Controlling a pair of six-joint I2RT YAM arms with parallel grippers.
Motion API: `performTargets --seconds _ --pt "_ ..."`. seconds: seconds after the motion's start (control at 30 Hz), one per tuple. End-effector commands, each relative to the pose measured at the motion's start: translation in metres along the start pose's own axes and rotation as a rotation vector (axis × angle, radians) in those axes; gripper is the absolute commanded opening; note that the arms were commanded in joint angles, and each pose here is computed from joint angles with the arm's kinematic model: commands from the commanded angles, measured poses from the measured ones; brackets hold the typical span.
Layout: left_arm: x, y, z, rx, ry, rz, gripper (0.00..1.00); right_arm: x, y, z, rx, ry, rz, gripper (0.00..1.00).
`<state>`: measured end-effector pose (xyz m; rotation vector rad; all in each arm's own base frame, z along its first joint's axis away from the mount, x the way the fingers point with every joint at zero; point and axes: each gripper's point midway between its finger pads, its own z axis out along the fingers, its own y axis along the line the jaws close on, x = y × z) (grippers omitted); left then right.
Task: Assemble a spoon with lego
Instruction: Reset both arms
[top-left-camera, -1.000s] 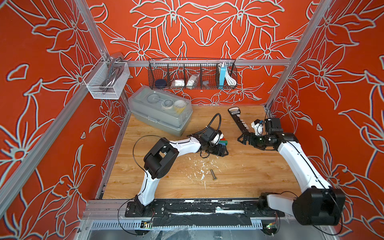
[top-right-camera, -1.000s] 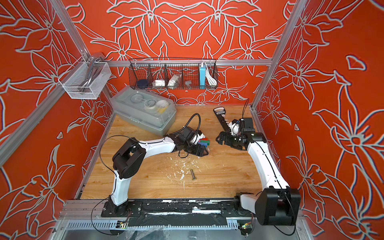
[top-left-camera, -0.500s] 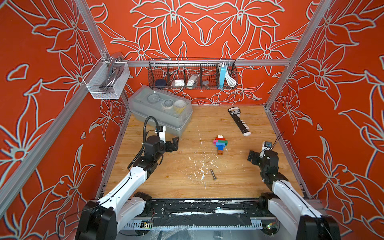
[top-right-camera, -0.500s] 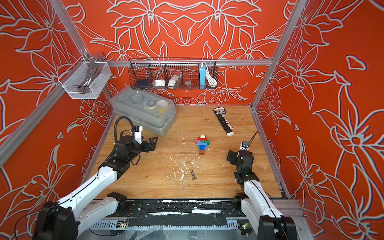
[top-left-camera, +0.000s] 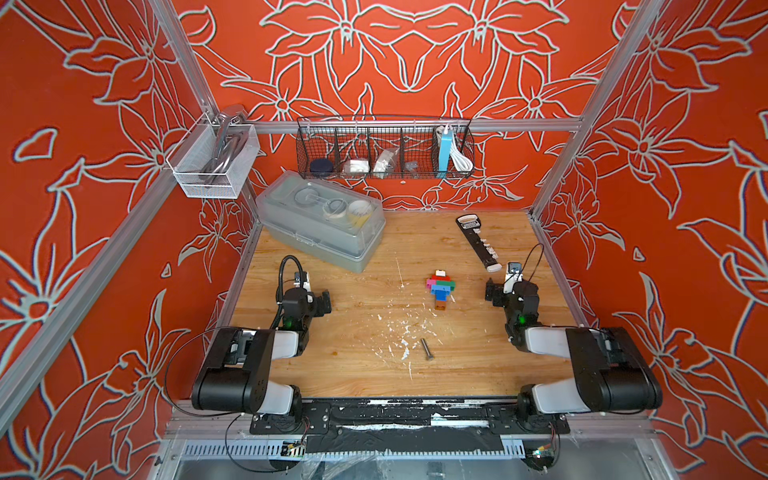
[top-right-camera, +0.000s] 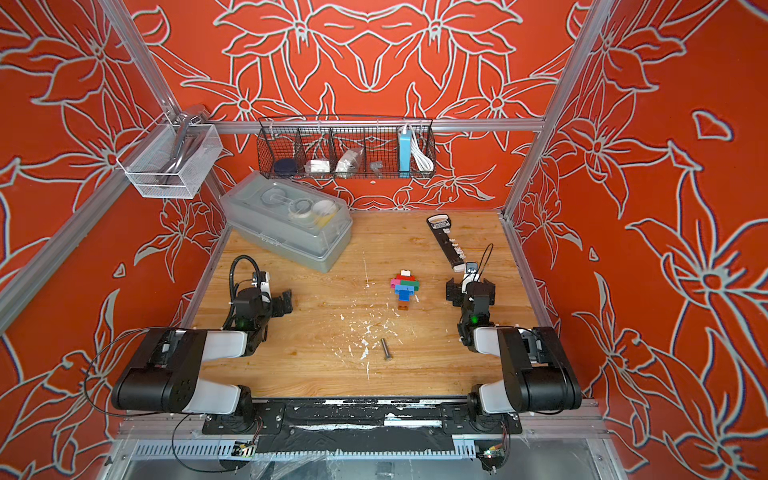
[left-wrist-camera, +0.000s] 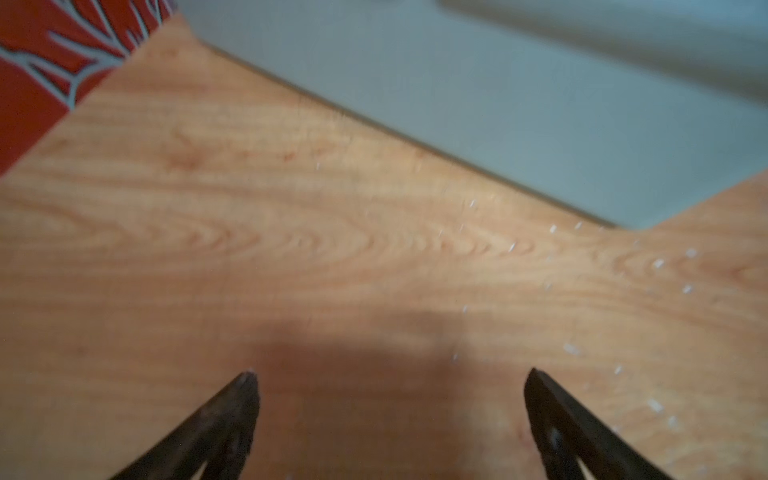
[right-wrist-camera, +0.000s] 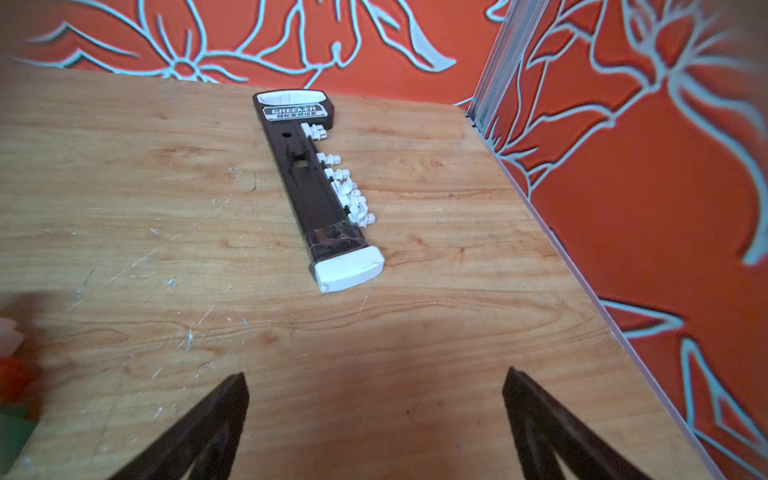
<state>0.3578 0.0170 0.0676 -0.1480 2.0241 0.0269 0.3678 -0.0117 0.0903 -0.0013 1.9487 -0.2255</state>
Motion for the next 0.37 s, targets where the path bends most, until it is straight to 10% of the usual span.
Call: performTargets --seconds 0.0,0.33 --pt "-0.017 -0.003 -0.001 0.019 -0.025 0.012 0.98 -0.008 -0.001 0.001 0.002 -0.024 -0.019 1.0" --pt "-0.018 0.009 -0.014 -0.038 -0.114 -0.018 0.99 -0.005 0.0 0.003 -0.025 0.002 -0.01 1.0"
